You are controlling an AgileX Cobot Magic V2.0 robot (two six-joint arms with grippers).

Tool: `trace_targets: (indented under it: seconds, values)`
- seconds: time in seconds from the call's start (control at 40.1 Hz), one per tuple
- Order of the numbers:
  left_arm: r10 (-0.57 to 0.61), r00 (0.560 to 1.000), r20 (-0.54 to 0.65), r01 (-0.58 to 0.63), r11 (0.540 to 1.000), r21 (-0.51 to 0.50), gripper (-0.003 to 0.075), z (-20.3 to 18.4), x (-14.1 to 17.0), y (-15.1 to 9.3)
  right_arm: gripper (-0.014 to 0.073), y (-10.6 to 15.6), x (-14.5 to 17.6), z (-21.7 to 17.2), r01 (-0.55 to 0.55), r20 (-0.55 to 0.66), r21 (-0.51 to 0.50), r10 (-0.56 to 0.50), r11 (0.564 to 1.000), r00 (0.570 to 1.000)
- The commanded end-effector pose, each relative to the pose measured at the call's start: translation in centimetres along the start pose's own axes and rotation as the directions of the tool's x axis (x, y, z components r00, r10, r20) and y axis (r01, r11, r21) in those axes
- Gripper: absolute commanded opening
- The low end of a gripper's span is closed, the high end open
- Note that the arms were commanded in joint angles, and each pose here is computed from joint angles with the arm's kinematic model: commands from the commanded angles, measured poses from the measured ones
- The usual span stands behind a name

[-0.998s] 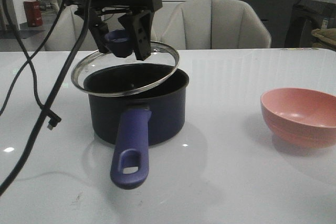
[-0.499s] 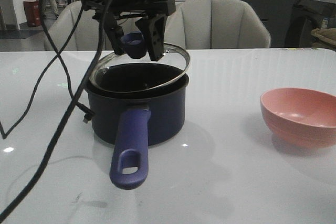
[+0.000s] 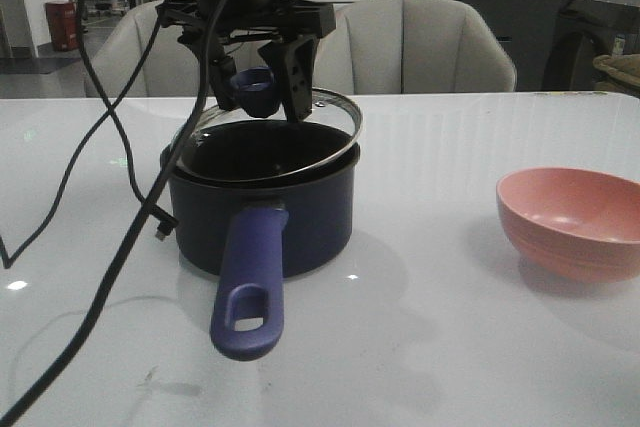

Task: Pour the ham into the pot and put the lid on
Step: 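Carry the glass lid over the saucepan and lower it onto the rim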

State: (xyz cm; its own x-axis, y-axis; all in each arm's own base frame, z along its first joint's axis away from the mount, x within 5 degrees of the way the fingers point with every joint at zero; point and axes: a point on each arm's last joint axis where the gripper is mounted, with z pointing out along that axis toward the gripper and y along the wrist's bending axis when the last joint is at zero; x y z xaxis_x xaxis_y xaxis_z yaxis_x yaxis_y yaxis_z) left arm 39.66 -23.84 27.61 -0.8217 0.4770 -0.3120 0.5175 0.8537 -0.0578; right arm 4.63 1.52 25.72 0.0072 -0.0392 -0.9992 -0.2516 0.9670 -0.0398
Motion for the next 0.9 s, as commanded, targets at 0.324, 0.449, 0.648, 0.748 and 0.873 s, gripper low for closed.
trace_targets:
  seconds: [0.324,0.449,0.648,0.748,0.873]
  values:
    - [-0.003,0.997,0.075,0.001,1.000,0.029,0.0126,-4.4,-0.1,-0.7,0.0153,-0.2,-1.5,-0.1,0.000,0.090,0.019,-0.002,1.000,0.996]
    - [0.000,0.995,0.095,-0.002,1.000,0.023,0.0126,-5.4,0.0,-0.7,0.0153,-0.2,-1.5,-0.1,0.000,0.090,0.019,-0.002,1.000,0.996]
    - [0.005,0.996,0.095,-0.007,1.000,0.018,0.0126,-5.6,0.2,-0.7,0.0153,-0.2,-1.5,-0.1,0.000,0.090,0.019,-0.002,1.000,0.996]
    - [0.006,0.999,0.048,-0.007,1.000,0.020,0.0126,-4.4,0.9,-0.6,0.0153,-0.2,-1.5,-0.1,0.000,0.090,0.019,-0.002,1.000,0.996]
    - [0.008,1.000,0.030,-0.009,1.000,0.008,0.0126,-4.0,1.1,-0.5,0.0153,-0.2,-1.5,-0.1,0.000,0.090,0.019,-0.002,1.000,0.996]
